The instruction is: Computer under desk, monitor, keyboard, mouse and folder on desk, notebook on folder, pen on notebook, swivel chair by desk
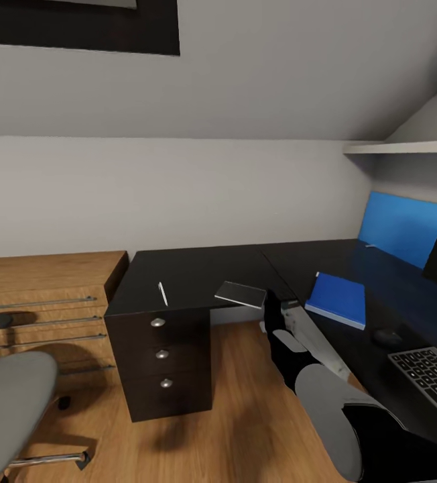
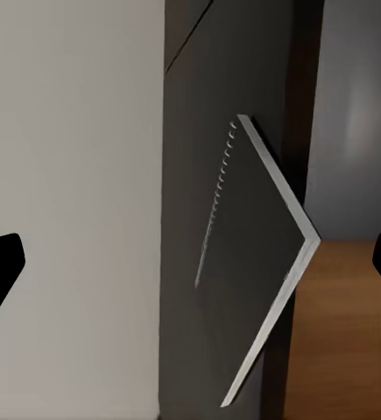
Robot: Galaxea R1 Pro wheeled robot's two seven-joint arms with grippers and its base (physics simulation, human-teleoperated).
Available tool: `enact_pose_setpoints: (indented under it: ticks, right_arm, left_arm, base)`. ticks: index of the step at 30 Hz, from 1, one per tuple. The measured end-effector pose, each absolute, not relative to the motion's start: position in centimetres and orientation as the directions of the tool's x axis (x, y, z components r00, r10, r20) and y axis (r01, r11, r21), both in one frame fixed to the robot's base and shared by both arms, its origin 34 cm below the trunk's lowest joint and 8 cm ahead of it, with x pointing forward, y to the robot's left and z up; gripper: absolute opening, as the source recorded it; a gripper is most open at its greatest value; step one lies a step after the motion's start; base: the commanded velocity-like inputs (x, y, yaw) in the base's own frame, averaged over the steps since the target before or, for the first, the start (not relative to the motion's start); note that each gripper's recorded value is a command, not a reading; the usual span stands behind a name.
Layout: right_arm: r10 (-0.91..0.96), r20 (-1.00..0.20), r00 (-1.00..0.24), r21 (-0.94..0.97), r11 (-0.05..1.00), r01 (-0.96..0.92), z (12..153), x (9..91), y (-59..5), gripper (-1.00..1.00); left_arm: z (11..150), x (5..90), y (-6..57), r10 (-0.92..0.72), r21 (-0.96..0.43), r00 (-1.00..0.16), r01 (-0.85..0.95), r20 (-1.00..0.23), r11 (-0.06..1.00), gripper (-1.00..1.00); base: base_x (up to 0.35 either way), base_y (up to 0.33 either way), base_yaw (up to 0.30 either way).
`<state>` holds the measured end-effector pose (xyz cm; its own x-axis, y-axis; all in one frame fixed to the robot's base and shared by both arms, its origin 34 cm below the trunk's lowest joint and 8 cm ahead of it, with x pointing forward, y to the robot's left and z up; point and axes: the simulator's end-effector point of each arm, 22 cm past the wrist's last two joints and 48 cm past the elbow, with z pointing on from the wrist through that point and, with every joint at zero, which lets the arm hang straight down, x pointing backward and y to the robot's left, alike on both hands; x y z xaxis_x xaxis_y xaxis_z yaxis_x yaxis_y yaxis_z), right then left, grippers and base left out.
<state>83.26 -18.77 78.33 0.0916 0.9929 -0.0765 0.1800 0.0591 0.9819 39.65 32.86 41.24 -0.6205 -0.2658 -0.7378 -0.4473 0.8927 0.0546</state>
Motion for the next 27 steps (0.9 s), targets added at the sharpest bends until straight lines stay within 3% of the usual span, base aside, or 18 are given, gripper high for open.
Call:
enact_pose_setpoints:
  ticks: [11,27]
  right_arm:
    - [0.992,-0.082,0.091,0.981,0.065,0.183,76.1,82.9,-18.9,1.00]
    - [0.990,-0.100,0.098,0.977,0.078,0.200,72.4,82.3,-20.0,1.00]
  left_arm:
    - [40.5,43.1,31.2,-0.293,-0.011,-0.568,-0.448,-0.769,0.894,1.00]
    - [46.4,53.9,24.3,-0.394,-0.076,-0.603,-0.483,-0.693,0.872,1.00]
  base:
    - [0.000,0.000,0.000]
    - [0.000,0.000,0.000]
